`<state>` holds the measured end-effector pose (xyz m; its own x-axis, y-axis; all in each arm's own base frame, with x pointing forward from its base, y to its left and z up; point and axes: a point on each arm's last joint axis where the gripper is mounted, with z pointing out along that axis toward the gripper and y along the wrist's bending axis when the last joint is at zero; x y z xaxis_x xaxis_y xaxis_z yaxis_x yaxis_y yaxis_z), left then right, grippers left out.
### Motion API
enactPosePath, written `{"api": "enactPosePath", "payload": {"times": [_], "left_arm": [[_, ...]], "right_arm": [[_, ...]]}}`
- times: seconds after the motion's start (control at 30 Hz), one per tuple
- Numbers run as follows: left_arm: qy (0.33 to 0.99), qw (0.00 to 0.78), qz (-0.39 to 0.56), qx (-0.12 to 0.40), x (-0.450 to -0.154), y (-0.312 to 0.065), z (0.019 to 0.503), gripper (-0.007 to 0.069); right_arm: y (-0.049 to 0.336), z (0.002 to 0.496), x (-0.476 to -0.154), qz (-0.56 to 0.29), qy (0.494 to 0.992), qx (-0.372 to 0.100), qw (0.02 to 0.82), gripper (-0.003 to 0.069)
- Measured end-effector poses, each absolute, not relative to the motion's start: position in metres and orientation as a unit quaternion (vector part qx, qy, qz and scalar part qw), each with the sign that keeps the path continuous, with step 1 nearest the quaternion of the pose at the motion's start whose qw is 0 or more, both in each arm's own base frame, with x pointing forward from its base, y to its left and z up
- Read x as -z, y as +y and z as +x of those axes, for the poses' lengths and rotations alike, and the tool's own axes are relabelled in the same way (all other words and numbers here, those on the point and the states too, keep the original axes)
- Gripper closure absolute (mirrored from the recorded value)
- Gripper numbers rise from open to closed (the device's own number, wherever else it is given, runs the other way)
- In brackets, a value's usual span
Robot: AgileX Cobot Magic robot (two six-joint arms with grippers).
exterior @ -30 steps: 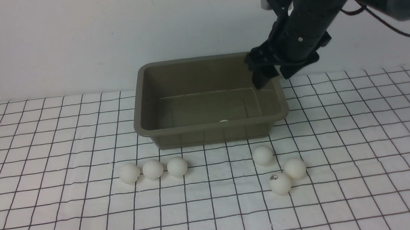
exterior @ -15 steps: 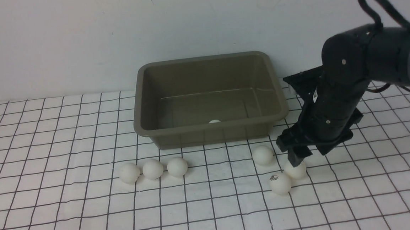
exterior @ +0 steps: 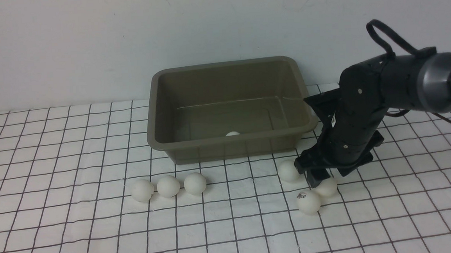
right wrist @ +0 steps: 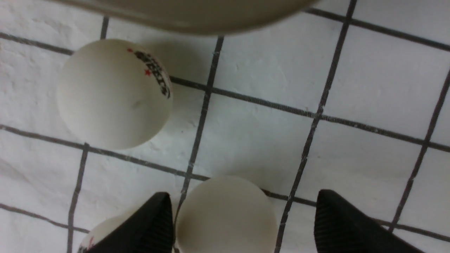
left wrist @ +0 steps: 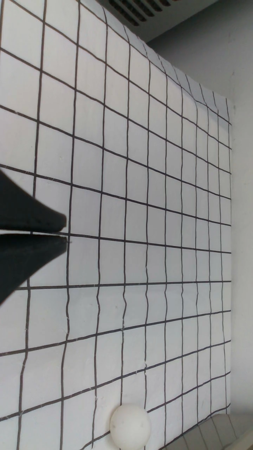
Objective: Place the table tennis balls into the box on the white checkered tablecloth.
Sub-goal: 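Reach for and grasp a ping pong ball on the table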
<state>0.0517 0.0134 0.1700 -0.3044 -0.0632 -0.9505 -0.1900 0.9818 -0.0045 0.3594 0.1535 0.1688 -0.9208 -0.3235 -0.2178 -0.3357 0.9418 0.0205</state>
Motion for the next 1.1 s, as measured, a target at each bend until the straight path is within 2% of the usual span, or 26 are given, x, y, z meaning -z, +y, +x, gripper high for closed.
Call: {"api": "enactPosePath", "payload": {"times": [0.4, 0.7, 0.83, 0.9, 1.1], "left_arm": [[0.806, 0.585, -0.079, -0.054, -0.17, 0.013, 0.052, 0.063], [0.806, 0.585, -0.079, -0.054, -0.17, 0.013, 0.052, 0.063], [0.806, 0.585, -0.079, -0.054, -0.17, 0.013, 0.052, 0.063], [0.806, 0.585, -0.079, -0.054, -0.17, 0.013, 0.052, 0.063], [0.806, 0.585, -0.079, -0.054, -0.17, 0.013, 0.052, 0.063]], "right_arm": [[0.154, 0.361, -0.165, -0.168, 0.979, -0.029, 0.11, 0.0228], [0.155, 0.362, -0.153, -0.169, 0.981, -0.026, 0.096, 0.0229], [0.155, 0.363, -0.149, -0.169, 0.981, -0.025, 0.091, 0.0258], [0.155, 0.362, -0.148, -0.169, 0.981, -0.023, 0.088, 0.0301], [0.151, 0.36, -0.148, -0.181, 0.981, -0.004, 0.073, 0.0301]]}}
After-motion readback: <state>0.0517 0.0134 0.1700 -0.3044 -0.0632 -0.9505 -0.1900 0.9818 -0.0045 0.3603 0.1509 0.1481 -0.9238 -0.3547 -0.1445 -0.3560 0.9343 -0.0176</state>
